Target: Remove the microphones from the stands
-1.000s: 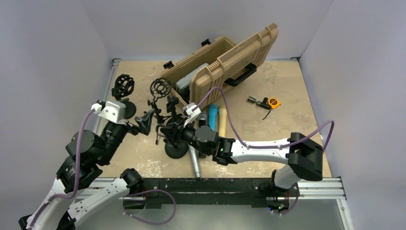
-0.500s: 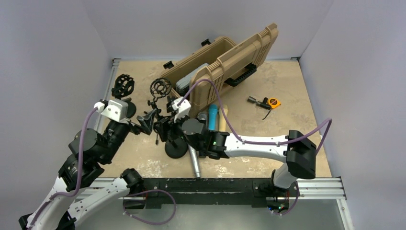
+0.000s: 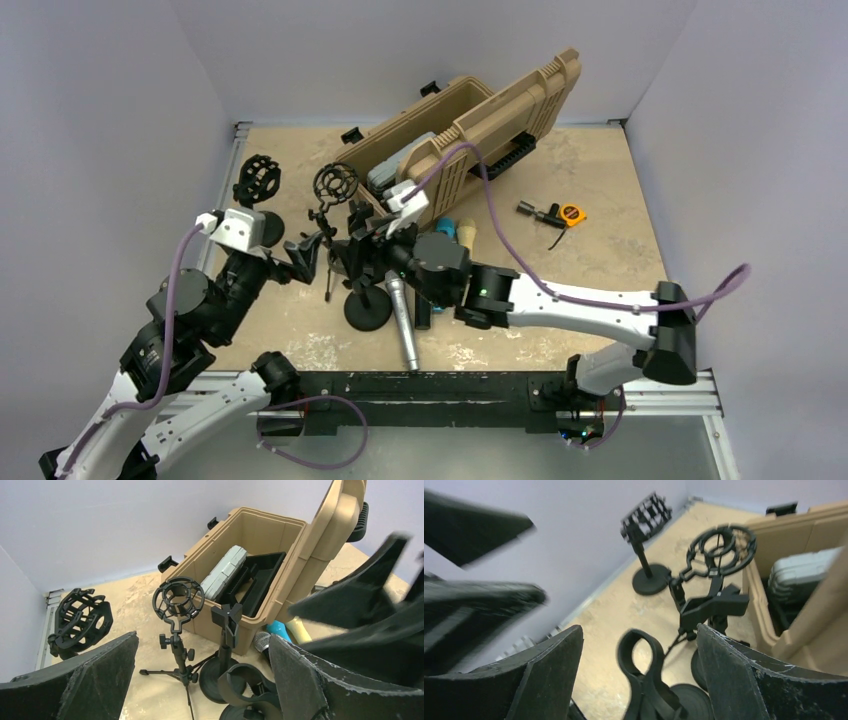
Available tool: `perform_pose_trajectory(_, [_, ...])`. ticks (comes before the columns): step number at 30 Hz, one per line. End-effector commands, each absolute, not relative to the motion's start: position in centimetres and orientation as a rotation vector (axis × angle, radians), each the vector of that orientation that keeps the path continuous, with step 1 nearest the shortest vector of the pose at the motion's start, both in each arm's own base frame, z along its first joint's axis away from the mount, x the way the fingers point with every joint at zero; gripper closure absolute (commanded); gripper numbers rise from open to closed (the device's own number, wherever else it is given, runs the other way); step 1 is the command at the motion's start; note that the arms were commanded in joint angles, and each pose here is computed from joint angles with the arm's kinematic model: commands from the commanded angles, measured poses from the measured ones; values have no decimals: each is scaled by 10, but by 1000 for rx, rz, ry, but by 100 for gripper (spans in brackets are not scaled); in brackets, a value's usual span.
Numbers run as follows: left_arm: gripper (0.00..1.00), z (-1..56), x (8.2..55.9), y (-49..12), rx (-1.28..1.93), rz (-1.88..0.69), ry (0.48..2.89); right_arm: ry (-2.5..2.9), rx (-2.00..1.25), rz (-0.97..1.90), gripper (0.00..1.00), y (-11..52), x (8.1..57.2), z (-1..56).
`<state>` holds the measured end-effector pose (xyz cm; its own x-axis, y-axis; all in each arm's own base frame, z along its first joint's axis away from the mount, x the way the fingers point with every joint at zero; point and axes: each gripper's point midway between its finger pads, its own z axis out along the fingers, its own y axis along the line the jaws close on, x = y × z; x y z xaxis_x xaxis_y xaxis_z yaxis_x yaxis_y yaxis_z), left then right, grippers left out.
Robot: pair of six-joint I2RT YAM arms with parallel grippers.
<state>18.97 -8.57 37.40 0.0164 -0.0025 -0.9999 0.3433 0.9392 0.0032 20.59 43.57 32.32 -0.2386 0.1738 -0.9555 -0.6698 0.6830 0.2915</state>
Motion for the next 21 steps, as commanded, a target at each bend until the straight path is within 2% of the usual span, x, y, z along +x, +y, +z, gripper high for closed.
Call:
perform_pose_trajectory(1, [0, 384, 192, -90, 234, -312, 1525, 1459, -192, 954, 18, 387, 202, 416])
perform_pose_trajectory(8, [0, 348, 234, -106, 195, -183, 1797, 1343, -24, 1037, 19, 318, 190, 462])
perform_pose_trajectory(12, [1, 334, 255, -130, 230, -287, 1928, 1329, 9, 1057, 19, 299, 186, 467])
perform_pose_trajectory(18, [23, 305, 273, -148, 319, -261, 2057, 1340, 42, 1080, 19, 283, 181, 461])
perform_pose_trajectory(21, [28, 289, 278, -150, 329, -242, 2094, 1333, 62, 1088, 19, 274, 180, 460])
